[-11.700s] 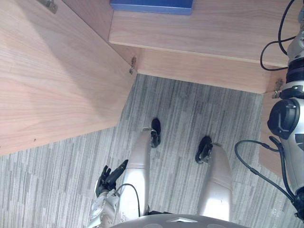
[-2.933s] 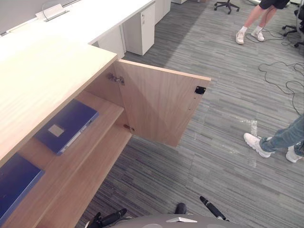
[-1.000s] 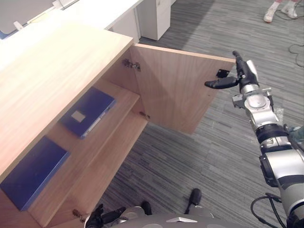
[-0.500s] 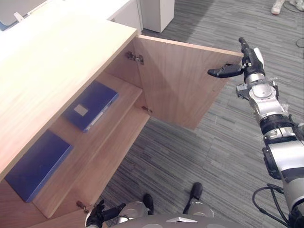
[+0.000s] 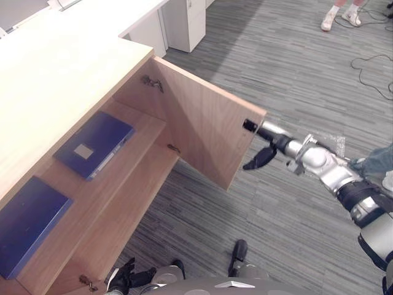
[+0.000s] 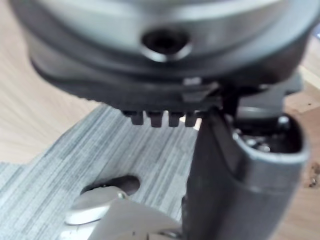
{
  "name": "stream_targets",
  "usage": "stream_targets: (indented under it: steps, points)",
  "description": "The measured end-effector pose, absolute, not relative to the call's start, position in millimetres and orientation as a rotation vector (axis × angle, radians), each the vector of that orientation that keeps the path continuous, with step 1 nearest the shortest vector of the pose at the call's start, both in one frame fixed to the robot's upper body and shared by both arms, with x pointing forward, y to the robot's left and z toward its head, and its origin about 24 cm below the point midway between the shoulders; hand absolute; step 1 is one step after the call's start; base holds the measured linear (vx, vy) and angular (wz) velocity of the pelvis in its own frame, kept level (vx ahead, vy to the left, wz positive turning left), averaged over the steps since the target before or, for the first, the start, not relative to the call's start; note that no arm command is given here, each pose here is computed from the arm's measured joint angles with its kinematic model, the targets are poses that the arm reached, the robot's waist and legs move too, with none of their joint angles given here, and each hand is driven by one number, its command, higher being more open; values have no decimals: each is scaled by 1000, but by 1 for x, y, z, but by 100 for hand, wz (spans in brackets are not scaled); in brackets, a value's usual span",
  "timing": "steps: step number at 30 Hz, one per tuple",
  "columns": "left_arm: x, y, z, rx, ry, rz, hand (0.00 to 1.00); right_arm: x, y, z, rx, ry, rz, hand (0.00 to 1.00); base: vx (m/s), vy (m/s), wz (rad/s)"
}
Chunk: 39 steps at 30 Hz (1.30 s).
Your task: Walk over to the cabinet, pick up the folder, carry it to the office cabinet, place the folder inside the office cabinet, then close the office cabinet door
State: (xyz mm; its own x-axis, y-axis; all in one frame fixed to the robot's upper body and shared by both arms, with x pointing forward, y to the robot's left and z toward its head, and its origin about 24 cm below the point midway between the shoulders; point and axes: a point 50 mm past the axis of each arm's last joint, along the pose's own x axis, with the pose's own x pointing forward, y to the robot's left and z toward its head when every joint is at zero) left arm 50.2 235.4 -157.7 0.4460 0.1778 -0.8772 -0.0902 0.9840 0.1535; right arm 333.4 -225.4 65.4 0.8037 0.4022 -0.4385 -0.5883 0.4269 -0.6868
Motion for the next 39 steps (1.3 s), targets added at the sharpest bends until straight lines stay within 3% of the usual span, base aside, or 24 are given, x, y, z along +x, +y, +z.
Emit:
stream_targets:
  steps: [5,11,18,23,29,34,35,39]
  points:
    - [50,238,-157,99,1097,161,100,299,-185,34,-954,287,980,100,-3,48,-1]
    - [50,241,-156,115,1098,153,100,273,-137,33,-858,199,1229,100,-7,40,-3]
    - [44,242,-157,117,1110,176,100,259,-57,65,-615,-113,1302,100,-32,40,-8]
    - [42,241,-157,89,1103,236,100,259,-37,62,-551,-135,1254,100,-74,21,1]
    - [40,238,-158,65,1112,263,100,241,-50,11,-611,32,1270,100,-64,19,2]
    - [41,236,-159,60,1112,257,100,205,-108,-60,-754,378,1237,100,-16,36,16]
    - [41,235,-159,57,1117,248,100,188,-134,-80,-768,505,1191,100,25,59,31]
    - [38,232,-161,59,1133,227,100,165,-174,-101,-767,681,1067,100,37,69,16]
